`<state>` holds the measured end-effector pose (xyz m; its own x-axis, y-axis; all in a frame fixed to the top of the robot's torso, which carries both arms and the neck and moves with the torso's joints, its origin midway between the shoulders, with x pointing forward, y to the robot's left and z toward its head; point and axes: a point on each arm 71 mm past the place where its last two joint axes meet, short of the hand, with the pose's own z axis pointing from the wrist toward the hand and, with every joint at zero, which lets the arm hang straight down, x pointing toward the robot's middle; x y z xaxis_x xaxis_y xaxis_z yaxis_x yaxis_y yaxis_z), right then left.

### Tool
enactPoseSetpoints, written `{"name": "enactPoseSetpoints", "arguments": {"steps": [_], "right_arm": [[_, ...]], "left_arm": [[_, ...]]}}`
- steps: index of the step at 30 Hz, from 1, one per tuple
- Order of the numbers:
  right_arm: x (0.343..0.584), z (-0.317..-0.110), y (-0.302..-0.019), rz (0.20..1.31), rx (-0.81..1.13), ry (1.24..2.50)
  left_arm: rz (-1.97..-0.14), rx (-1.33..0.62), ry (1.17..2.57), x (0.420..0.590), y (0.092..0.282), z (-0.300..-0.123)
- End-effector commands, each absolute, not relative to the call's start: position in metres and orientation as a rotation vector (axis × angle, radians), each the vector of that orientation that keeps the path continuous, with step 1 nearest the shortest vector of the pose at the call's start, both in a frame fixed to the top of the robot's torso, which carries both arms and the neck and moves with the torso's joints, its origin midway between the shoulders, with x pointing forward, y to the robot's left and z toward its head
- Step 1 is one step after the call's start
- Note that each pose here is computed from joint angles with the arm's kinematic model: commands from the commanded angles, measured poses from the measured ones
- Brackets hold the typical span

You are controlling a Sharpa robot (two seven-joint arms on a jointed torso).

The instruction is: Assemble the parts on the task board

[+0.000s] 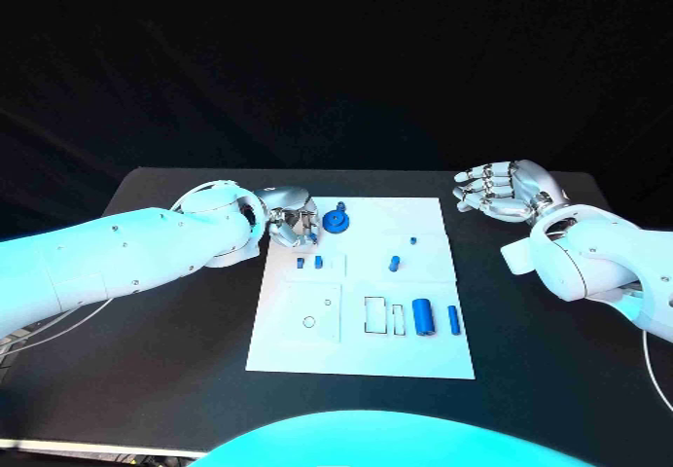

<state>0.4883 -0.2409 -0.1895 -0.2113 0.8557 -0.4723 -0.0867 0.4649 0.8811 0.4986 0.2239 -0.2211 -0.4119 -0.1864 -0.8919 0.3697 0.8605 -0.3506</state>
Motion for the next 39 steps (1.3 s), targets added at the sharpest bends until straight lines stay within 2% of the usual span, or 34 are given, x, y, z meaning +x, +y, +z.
{"name": "enactPoseSetpoints", "arguments": {"steps": [1,39], "right_arm": [[0.488,-0.1889,-0.2396,1.017,0.684,1.539],[0.4882,-0.189,-0.2397,1.017,0.684,1.54]], "left_arm": [[-0.607,0.149,1.902,0.4991,0.2225,-0.2212],[-0.586,0.171,1.963,0.5003,0.22,-0.2288]]}}
